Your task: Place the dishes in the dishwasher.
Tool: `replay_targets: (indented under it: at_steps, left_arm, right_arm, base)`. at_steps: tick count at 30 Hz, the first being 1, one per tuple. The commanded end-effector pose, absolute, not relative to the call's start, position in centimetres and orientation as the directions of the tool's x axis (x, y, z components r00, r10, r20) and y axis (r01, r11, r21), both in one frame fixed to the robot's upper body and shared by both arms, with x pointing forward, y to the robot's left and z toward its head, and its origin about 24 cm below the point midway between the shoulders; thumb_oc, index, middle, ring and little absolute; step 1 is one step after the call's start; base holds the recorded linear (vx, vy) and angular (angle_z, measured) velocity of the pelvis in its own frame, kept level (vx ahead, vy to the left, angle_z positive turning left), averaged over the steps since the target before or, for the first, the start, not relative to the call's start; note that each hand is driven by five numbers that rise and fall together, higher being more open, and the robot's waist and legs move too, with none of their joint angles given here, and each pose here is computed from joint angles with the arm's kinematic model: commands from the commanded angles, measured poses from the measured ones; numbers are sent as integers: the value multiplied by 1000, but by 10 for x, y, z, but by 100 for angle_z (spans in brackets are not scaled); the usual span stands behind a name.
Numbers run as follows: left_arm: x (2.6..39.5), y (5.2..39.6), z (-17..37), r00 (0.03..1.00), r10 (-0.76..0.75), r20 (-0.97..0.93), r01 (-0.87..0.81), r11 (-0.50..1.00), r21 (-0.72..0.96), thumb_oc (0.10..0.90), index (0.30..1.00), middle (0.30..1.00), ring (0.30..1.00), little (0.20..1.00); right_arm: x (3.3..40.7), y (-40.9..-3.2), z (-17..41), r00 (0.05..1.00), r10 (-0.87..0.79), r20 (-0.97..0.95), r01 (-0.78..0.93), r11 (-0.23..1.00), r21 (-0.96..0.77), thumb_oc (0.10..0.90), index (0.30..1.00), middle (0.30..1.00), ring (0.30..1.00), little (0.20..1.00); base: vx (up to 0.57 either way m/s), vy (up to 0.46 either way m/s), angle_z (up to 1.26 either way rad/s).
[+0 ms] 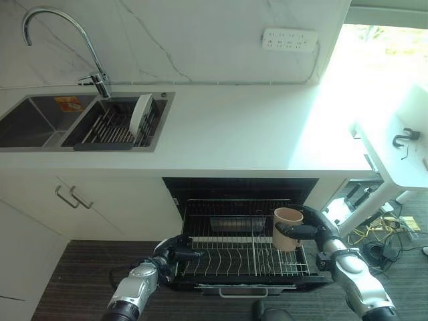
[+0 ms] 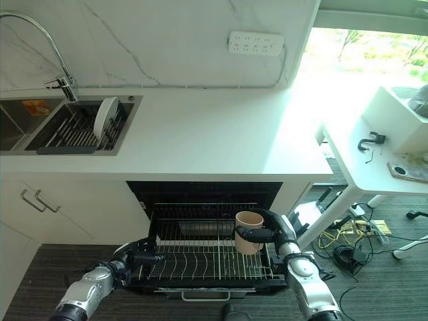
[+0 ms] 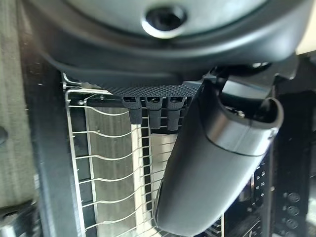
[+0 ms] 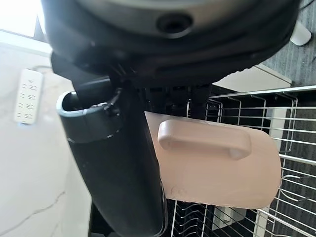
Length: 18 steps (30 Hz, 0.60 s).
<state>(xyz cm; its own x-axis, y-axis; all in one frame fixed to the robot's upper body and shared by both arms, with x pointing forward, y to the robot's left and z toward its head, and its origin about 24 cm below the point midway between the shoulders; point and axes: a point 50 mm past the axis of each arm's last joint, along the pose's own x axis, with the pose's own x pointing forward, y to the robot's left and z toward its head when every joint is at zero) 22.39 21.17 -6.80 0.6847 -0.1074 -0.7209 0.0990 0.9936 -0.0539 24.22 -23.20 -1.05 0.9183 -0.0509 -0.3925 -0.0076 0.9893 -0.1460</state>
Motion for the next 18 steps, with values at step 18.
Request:
replay_targets:
  at_steps: [18]
  left_arm:
    - [239,172,-25,689,-372,-622,393,913,-112,800,900,900,900,900]
  right_arm:
    - [294,-276,35,946,-249,-208,203,954,-220,400,300,300,300,300]
  base:
    - [17,-33,2]
